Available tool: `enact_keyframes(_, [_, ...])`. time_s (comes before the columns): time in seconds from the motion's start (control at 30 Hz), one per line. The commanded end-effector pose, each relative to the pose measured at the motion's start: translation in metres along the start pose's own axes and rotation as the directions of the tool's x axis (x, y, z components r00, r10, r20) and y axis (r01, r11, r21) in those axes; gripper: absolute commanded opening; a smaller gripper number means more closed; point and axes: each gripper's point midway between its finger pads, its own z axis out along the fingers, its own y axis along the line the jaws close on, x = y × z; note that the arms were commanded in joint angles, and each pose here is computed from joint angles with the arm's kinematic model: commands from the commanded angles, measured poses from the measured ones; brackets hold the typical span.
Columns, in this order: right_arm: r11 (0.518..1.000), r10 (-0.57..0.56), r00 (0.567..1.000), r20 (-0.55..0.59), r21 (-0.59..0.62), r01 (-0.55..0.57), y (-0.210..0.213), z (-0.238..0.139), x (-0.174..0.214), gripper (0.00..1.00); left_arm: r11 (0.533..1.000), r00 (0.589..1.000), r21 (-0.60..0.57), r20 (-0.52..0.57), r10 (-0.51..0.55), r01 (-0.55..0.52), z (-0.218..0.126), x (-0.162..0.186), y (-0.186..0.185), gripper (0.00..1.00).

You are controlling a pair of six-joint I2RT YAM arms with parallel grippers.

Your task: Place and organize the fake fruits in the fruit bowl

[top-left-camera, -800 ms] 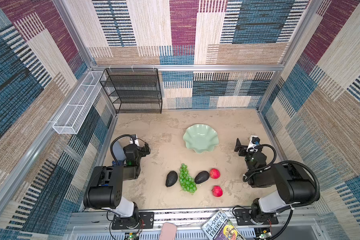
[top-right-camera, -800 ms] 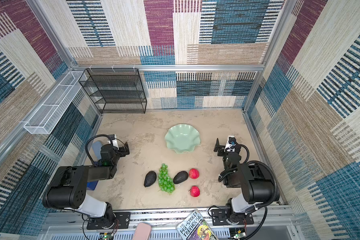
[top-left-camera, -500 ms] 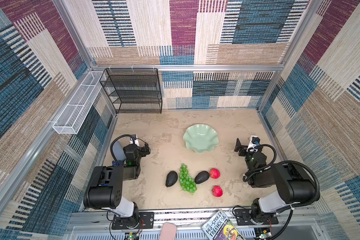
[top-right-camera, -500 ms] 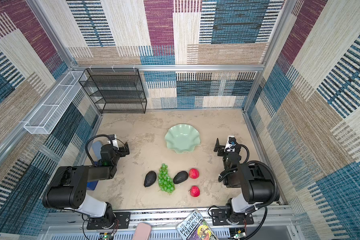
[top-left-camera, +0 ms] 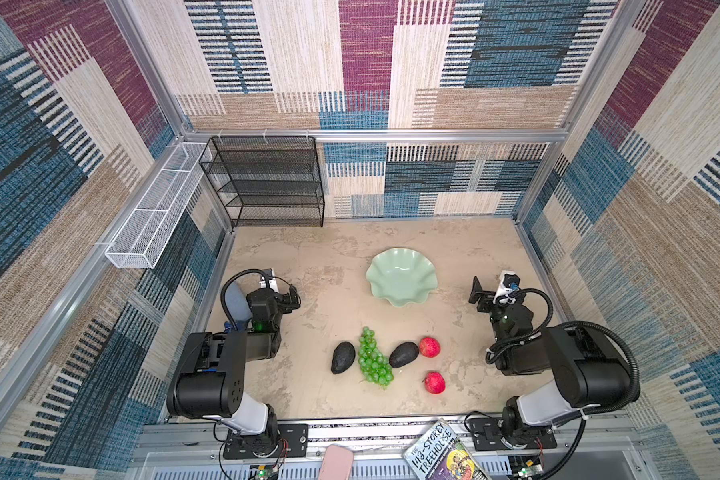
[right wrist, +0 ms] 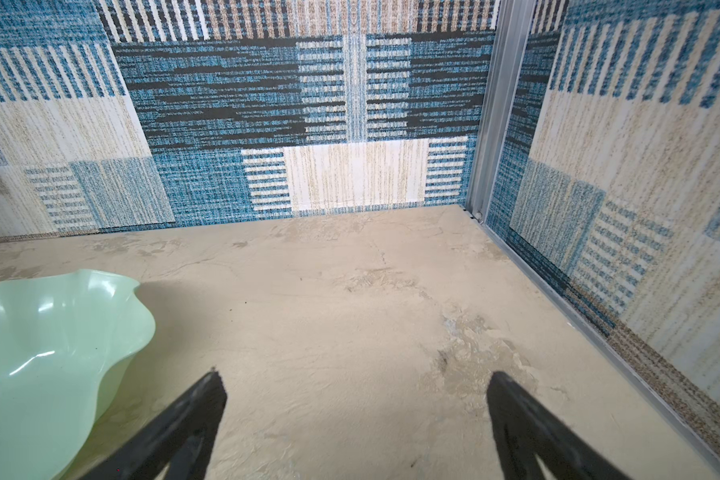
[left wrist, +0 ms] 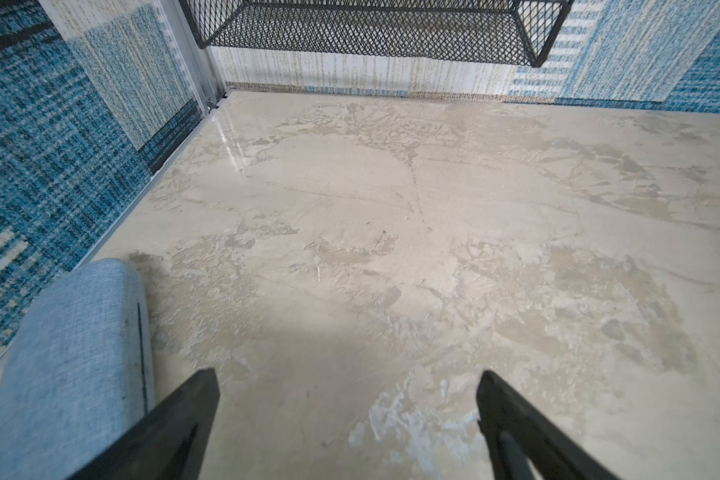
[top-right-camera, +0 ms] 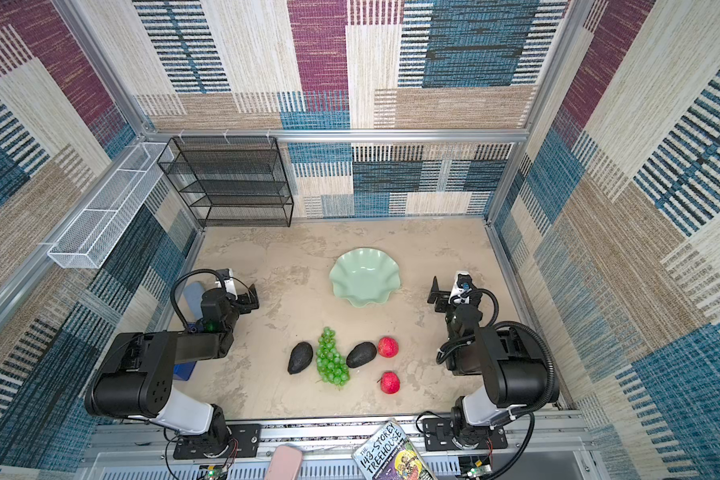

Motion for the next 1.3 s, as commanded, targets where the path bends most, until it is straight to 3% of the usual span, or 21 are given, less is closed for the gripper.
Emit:
enact_keyframes(0.0, [1.000, 0.014, 1.000, 0.024, -0.004, -0.014, 0.001, 0.001, -0.007, 1.00, 1.000, 1.000, 0.002, 0.018, 0.017, -0.017, 0.000, -0.005, 0.000, 1.00])
enact_keyframes(0.43, [0.999, 0.026, 0.999, 0.037, 0.024, -0.027, -0.004, -0.002, -0.012, 1.00, 1.000, 0.999, 0.014, 0.032, 0.011, -0.012, -0.003, -0.010, 0.000, 0.97])
enact_keyframes(0.53, [1.000, 0.000, 0.999, 0.037, 0.008, -0.001, 0.003, -0.003, -0.018, 1.00, 0.999, 1.000, -0.028, 0.017, 0.016, -0.016, -0.012, -0.034, 0.005, 0.97])
enact_keyframes(0.63, [0.998, 0.041, 0.995, -0.090, 0.056, -0.036, 0.004, 0.023, -0.045, 1.00, 0.998, 1.000, -0.061, -0.003, -0.004, 0.004, -0.031, -0.072, 0.012, 0.99])
enact_keyframes(0.77, [0.970, 0.240, 0.969, -0.058, -0.021, -0.242, 0.022, 0.033, -0.106, 1.00, 0.996, 0.996, 0.000, 0.023, -0.084, 0.084, -0.059, -0.127, 0.005, 0.99])
enact_keyframes(0.83, [0.966, 0.211, 0.969, -0.128, -0.124, -0.227, 0.041, 0.032, -0.105, 1.00, 0.987, 0.988, 0.032, -0.008, -0.156, 0.156, -0.072, -0.139, 0.001, 0.99])
enact_keyframes(0.87, [0.953, 0.205, 0.966, -0.156, -0.192, -0.233, 0.053, 0.027, -0.103, 1.00, 0.987, 0.990, 0.076, -0.030, -0.141, 0.143, -0.079, -0.141, -0.006, 0.99])
enact_keyframes(0.97, [0.894, 0.243, 0.927, -0.285, -0.306, -0.328, 0.083, 0.007, -0.098, 1.00, 0.980, 0.985, 0.125, -0.094, -0.146, 0.157, -0.094, -0.131, -0.014, 0.99])
enact_keyframes(1.1, [0.914, 0.152, 0.865, -0.478, -0.265, -0.307, 0.112, -0.029, -0.066, 0.98, 0.978, 0.979, 0.114, -0.124, -0.161, 0.175, -0.107, -0.124, -0.012, 0.95])
enact_keyframes(1.27, [0.919, 0.086, 0.710, -0.699, -0.220, -0.328, 0.132, -0.100, -0.011, 0.95, 0.978, 0.974, 0.085, -0.144, -0.176, 0.189, -0.118, -0.126, -0.006, 0.95])
